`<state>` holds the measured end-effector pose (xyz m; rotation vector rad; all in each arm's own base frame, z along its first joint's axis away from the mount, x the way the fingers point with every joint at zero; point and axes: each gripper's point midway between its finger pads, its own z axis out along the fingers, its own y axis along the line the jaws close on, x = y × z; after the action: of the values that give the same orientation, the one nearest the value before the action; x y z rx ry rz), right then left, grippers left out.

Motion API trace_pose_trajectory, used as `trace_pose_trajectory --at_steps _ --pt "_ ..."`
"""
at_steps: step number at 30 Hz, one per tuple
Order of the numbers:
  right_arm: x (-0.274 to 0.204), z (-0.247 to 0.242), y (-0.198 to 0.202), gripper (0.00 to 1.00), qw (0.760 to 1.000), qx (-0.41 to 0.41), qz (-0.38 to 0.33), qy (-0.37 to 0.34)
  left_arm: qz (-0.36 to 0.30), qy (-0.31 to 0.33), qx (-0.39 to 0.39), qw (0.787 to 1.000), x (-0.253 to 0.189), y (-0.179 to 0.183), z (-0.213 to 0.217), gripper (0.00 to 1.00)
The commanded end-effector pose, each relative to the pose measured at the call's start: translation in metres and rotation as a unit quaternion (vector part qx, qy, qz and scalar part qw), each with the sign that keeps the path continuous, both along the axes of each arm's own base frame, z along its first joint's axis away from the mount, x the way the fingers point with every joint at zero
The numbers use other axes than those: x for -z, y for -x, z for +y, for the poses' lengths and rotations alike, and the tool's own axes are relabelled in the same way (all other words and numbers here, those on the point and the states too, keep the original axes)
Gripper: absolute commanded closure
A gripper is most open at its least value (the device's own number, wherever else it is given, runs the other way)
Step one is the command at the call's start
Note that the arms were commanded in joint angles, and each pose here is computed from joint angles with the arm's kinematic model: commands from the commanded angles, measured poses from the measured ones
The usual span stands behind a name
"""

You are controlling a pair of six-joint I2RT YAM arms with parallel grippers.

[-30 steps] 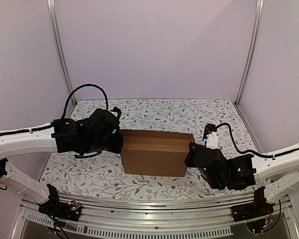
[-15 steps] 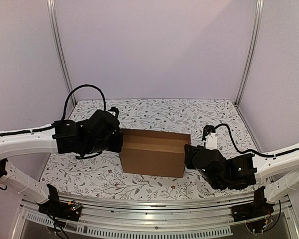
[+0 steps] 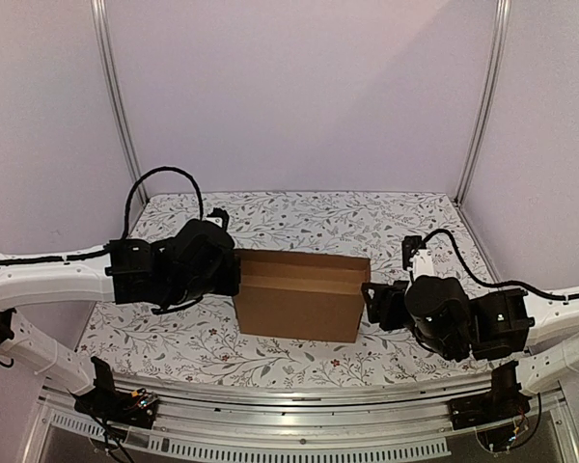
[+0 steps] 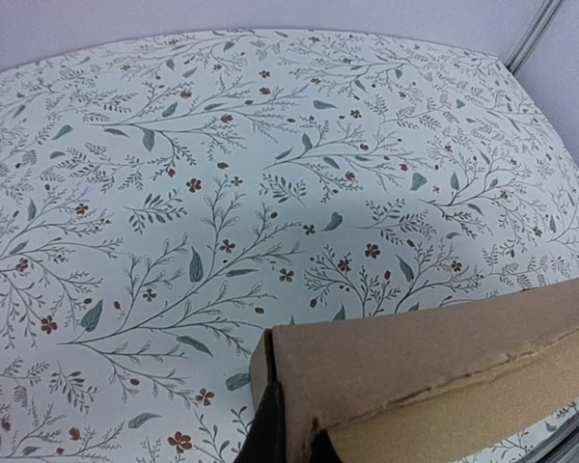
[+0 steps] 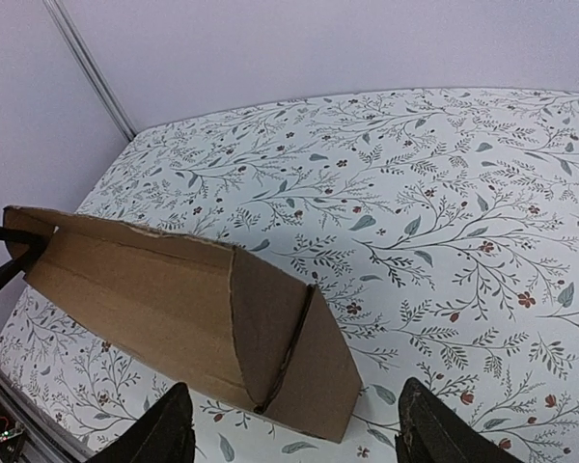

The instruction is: Fold the paper box

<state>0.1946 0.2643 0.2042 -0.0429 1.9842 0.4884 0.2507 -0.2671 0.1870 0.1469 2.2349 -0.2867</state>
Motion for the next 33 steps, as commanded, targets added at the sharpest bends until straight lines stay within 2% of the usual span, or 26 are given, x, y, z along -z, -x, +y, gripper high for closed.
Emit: trace_pose_trajectory --at_steps 1,7,12,19,24,27,33 --pt "-0.027 0.007 0.004 0.29 0.999 -0.032 -0.012 0.004 0.068 -0.056 0.020 0.996 0.052 0.024 0.006 1.00" --pt "-0.049 0.009 -0.003 0.26 0.999 -0.037 -0.031 0.021 0.065 -0.058 0.021 0.996 0.051 0.026 0.004 1.00" --pt "-0.055 0.013 -0.017 0.37 0.998 -0.042 -0.025 0.049 0.064 -0.062 0.021 0.996 0.054 0.029 0.003 1.00" --pt "-0.084 0.035 -0.034 0.51 0.993 -0.060 -0.053 0.087 0.068 -0.070 0.025 0.995 0.062 0.035 0.000 1.00" --pt "-0.099 0.059 -0.053 0.67 0.990 -0.074 -0.068 0.102 0.073 -0.073 0.028 0.994 0.066 0.038 -0.004 1.00" --pt "-0.096 0.078 -0.061 0.77 0.988 -0.088 -0.064 0.108 0.073 -0.071 0.029 0.994 0.066 0.039 -0.006 1.00" --pt "-0.071 0.106 -0.073 0.91 0.987 -0.103 -0.043 0.118 0.073 -0.070 0.031 0.994 0.066 0.040 -0.008 1.00"
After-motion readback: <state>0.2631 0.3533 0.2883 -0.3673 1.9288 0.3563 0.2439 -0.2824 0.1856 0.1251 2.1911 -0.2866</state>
